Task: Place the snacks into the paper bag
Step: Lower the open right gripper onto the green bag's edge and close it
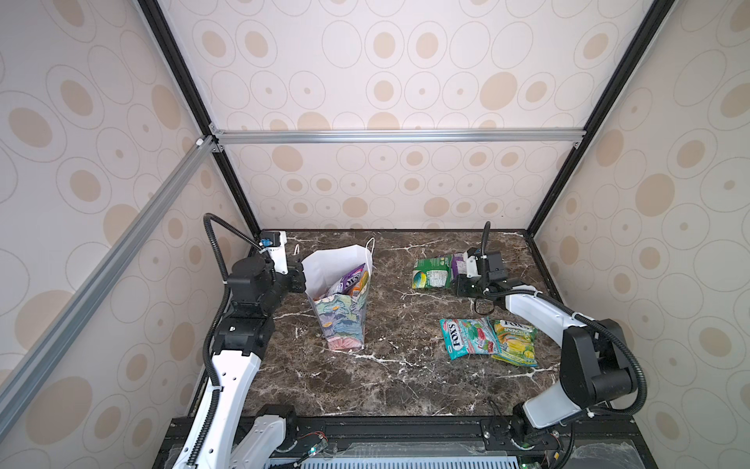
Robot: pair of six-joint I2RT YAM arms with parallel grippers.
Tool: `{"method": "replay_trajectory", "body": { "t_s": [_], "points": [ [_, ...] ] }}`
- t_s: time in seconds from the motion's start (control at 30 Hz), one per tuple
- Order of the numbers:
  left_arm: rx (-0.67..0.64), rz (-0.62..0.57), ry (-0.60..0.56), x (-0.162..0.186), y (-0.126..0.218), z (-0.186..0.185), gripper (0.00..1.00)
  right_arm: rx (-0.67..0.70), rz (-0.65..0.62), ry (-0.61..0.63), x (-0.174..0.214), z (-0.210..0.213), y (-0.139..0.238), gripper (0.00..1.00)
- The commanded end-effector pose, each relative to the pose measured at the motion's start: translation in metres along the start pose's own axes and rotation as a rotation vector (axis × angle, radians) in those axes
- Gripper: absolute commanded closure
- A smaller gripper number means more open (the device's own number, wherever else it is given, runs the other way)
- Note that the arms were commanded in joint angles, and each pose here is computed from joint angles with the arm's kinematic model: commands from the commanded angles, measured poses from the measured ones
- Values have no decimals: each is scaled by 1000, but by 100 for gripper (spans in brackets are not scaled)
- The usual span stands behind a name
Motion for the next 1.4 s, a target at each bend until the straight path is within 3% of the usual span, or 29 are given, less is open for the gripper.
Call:
{"method": "replay_trajectory", "body": {
  "t_s": [0.0,0.67,1.37],
  "points": [
    [12,-28,-4,-8,5,-3,96,-26,-17,17,-9,3,-1,62],
    [15,-32,-3,-9,6,-4,96,-6,75,6,5,-10,-41,59],
    [14,-32,-3,-9,6,-3,96,-26,68,-10,-7,-17,-57,58]
  ]
}}
Point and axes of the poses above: each gripper's point midway between its finger pads, its own y axis back along the fingers, its own z axis along the line the jaws close on, x = y × z, the point moved 4 cm from there along y, back along the fingers, and after that the axes turned 12 degrees about y, right-handed, at the moved point
